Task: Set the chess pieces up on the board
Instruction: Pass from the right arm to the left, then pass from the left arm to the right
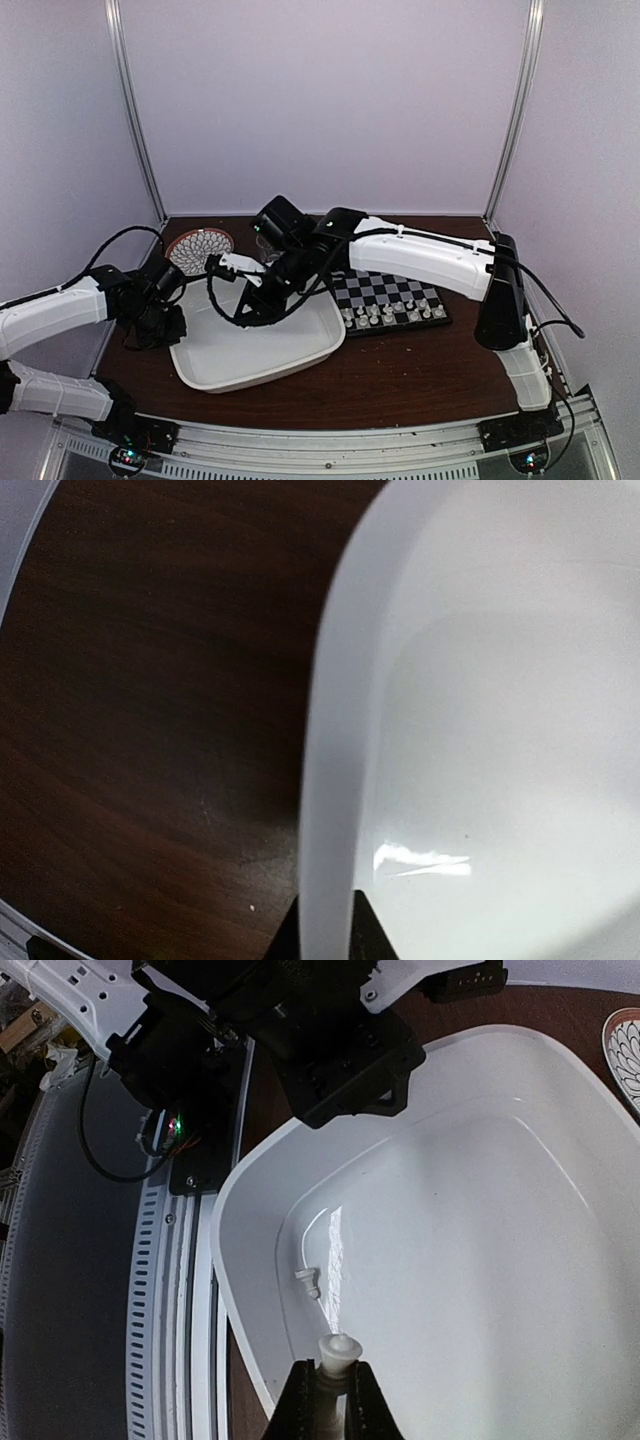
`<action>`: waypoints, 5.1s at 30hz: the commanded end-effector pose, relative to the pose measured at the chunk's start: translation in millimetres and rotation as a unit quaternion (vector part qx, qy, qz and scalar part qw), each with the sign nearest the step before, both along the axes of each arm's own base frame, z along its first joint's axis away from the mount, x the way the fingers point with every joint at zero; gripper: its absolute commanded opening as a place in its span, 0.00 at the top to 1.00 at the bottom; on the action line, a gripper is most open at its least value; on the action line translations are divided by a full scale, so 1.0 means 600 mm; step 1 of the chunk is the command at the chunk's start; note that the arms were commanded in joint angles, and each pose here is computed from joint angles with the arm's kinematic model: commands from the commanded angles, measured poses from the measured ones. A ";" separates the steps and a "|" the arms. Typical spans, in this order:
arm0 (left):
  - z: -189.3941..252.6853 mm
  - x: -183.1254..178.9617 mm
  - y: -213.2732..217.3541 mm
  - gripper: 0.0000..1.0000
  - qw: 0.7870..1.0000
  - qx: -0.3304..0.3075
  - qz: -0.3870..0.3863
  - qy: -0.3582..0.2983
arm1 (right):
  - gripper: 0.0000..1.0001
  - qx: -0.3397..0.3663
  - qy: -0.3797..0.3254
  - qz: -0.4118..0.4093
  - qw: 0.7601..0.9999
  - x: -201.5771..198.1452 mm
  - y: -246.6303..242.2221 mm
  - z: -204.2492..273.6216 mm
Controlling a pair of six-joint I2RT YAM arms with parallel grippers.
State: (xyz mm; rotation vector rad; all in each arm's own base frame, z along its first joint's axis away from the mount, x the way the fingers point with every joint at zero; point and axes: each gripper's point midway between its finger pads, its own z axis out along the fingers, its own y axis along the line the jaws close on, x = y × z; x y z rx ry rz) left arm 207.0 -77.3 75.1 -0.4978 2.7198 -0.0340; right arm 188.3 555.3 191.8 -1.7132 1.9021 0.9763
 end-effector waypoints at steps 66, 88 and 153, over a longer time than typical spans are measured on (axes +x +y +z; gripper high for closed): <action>0.373 0.103 -0.348 0.86 0.719 -0.411 -0.371 -0.421 | 0.97 0.194 0.186 -0.116 0.956 0.150 -0.052 0.210; 0.270 0.067 -0.365 1.00 0.743 -0.280 -0.537 -0.284 | 0.45 0.176 0.114 -0.039 0.977 0.154 -0.149 0.213; 0.228 0.011 -0.355 0.02 0.742 -0.205 -0.595 -0.229 | 0.98 -0.051 -0.023 -0.054 0.997 0.164 -0.287 0.066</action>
